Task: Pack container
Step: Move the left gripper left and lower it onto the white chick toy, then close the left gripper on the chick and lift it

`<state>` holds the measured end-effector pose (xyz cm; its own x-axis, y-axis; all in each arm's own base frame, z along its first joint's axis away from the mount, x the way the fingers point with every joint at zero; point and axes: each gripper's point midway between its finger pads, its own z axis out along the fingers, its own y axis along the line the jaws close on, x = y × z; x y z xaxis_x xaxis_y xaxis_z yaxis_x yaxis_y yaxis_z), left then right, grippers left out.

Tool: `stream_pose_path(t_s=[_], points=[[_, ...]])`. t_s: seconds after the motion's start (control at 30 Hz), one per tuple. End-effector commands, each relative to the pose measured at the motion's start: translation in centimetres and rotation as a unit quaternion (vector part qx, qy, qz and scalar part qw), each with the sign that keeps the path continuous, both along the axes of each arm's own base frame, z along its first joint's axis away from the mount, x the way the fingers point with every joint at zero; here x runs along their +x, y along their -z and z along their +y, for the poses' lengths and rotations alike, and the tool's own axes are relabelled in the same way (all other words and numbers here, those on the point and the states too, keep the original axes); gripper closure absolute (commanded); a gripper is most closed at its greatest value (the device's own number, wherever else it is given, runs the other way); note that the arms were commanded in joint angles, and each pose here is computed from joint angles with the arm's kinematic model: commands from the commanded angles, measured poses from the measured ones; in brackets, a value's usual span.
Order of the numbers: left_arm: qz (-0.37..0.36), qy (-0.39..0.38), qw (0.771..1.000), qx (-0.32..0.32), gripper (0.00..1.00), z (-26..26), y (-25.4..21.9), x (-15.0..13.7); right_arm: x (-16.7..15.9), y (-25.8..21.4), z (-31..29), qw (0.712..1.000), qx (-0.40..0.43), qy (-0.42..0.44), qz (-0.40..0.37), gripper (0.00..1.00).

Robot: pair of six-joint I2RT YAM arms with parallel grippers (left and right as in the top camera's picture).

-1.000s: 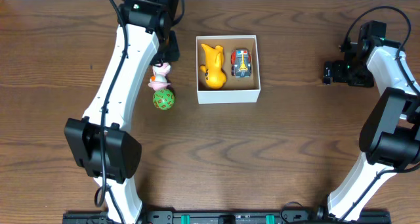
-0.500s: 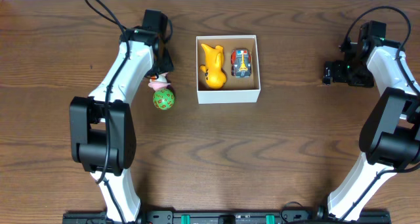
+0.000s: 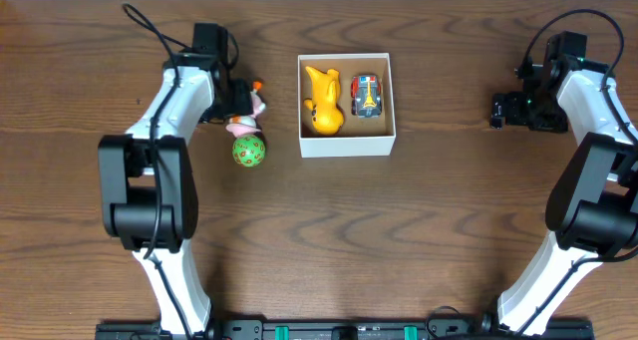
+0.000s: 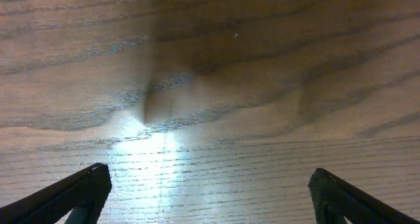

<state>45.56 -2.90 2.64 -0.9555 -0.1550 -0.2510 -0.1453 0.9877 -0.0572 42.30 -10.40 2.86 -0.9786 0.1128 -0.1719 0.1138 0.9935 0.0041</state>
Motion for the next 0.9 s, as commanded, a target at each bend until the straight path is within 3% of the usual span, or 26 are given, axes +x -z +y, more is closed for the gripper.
stream_pose_path(t_s=[0.0, 0.23, 0.53, 0.77, 0.87], points=[[0.009, 0.040, 0.999, -0.023, 0.30, -1.3, 0.6, -0.4, 0.1, -0.4, 0.5, 1.000, 0.003, -0.001, -0.004, 0.01], [0.011, 0.043, 0.999, -0.026, 0.30, -1.5, 0.7, -0.5, 0.1, -0.4, 0.5, 1.000, 0.003, -0.001, -0.004, 0.01], [0.016, 0.066, 0.997, -0.047, 0.41, -3.7, 0.7, -0.9, 0.1, -0.4, 0.5, 1.000, 0.003, -0.001, -0.004, 0.01], [0.026, 0.103, 0.994, -0.041, 0.40, -5.2, 1.5, -1.4, 0.1, -0.4, 0.5, 1.000, 0.003, -0.001, -0.004, 0.01], [0.025, 0.099, 0.994, -0.041, 0.63, -4.9, 1.4, -1.3, 0.1, -0.4, 0.5, 1.000, 0.003, -0.001, -0.004, 0.01]])
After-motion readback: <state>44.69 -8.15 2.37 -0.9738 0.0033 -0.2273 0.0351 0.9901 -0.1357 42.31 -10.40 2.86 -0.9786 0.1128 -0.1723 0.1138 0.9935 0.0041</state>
